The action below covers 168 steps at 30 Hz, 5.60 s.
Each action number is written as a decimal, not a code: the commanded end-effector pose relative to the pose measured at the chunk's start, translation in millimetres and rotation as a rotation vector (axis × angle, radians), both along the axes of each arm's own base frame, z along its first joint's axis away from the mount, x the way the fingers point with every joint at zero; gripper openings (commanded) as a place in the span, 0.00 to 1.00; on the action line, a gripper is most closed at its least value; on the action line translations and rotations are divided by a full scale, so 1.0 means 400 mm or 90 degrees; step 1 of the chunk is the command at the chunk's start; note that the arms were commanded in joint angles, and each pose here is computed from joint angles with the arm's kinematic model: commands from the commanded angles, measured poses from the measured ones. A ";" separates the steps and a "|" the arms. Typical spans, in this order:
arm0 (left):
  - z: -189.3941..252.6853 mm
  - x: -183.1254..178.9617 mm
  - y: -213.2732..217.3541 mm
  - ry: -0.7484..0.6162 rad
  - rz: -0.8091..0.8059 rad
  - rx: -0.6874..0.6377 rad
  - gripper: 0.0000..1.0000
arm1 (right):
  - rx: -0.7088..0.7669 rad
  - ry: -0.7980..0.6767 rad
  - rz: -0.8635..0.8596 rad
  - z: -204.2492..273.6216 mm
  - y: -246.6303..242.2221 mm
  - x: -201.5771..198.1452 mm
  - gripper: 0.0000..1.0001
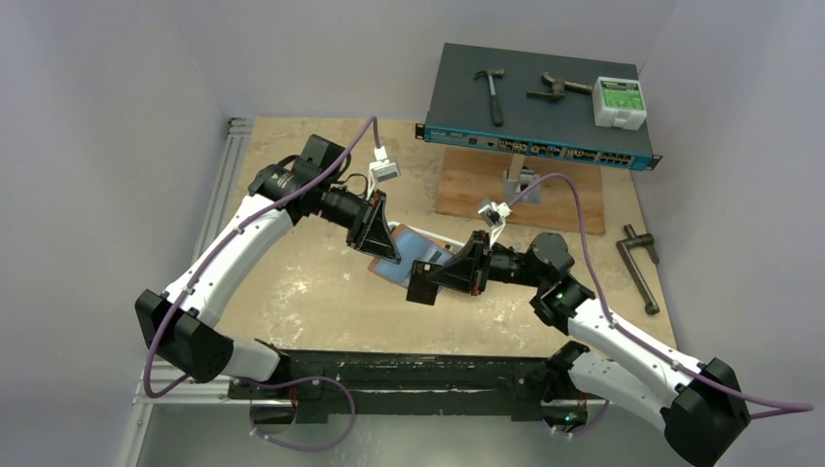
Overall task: Put the credit cards into the card holder
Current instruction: Insert the credit card into the card holder.
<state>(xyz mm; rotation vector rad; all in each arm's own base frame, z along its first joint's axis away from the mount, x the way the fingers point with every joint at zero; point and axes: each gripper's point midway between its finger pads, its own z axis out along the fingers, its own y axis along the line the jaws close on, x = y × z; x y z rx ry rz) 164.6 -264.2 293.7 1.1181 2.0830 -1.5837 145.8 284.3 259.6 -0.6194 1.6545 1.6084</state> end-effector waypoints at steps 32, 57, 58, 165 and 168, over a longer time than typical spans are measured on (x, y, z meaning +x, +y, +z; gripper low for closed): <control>0.047 -0.043 0.005 0.003 -0.032 -0.057 0.00 | 0.033 -0.077 -0.009 0.092 0.008 0.020 0.00; 0.101 -0.060 0.001 0.008 -0.039 -0.098 0.00 | 0.123 -0.068 -0.130 0.132 -0.011 0.092 0.00; 0.102 -0.059 0.001 0.006 -0.039 -0.099 0.00 | 0.130 -0.066 -0.126 0.135 -0.009 0.092 0.00; 0.077 -0.026 -0.037 -0.041 0.057 -0.087 0.00 | -0.039 -0.010 -0.258 0.145 -0.049 0.125 0.02; 0.069 -0.018 -0.036 -0.045 0.069 -0.078 0.00 | -0.040 -0.012 -0.261 0.150 -0.048 0.124 0.00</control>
